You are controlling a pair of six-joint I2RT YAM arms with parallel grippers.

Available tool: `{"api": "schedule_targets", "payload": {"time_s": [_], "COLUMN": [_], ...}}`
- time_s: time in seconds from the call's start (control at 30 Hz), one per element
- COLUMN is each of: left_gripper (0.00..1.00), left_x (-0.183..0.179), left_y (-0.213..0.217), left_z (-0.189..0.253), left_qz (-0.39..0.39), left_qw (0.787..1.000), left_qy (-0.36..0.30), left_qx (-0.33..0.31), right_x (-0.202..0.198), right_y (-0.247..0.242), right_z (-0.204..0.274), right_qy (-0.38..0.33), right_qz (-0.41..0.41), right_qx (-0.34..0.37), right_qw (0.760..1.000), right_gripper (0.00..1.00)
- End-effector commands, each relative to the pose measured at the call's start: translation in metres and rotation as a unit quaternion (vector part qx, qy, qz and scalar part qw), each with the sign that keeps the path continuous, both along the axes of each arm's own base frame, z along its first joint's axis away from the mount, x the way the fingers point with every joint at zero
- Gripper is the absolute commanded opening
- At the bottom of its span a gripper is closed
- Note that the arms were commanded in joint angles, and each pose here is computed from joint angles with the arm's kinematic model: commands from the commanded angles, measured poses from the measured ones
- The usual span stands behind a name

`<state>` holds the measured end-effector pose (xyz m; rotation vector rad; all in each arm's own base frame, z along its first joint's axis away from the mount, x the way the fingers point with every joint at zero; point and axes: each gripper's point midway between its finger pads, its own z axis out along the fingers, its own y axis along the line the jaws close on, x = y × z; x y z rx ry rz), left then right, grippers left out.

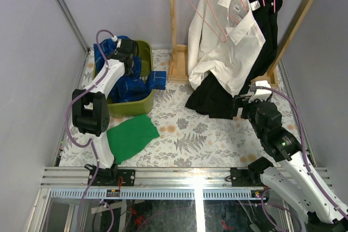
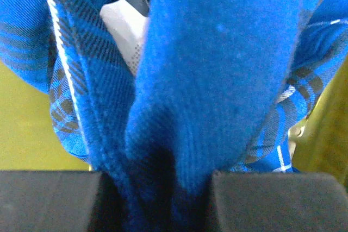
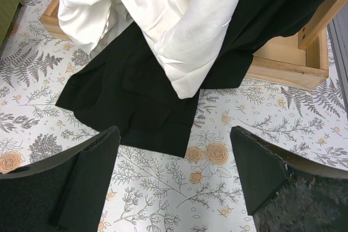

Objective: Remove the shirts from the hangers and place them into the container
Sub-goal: Place the shirt in the bin.

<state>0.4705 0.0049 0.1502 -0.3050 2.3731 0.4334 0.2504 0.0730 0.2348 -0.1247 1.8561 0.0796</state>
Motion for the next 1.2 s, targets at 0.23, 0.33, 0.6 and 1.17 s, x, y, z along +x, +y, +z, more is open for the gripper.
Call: {"api": "schedule_targets", "payload": {"time_s": [0.23, 0.33, 0.6, 1.17], "left_gripper": [0.00, 0.00, 0.00, 0.00], "left_x": [-0.015, -0.017, -0.035, -0.034], "left_y": [-0.036, -0.037, -0.055, -0.013], "left_z": [0.021, 0.044, 0.108, 0.045], "left_qz": [-0.058, -0.077, -0.134, -0.021], "left_qw": [0.994, 0.994, 0.988, 0.998], "left_qy": [-0.027, -0.029, -0.011, -0.015], "left_qx": [-0.085, -0.075, -0.070, -0.065], "right_x": [0.000, -0.001, 0.001, 0.001], "right_y": [0.006, 0.006, 0.008, 0.010], "right_z": [0.005, 0.004, -0.003, -0.012], "right_qy": [-0.007, -0.004, 0.001, 0.015], "right_qz": [0.008, 0.013, 0.018, 0.027], "right_qx": [0.016, 0.011, 0.007, -0.007], "right_qw": [1.000, 1.000, 1.000, 1.000], "right_gripper": [0.90, 0.90, 0.91, 0.91]}}
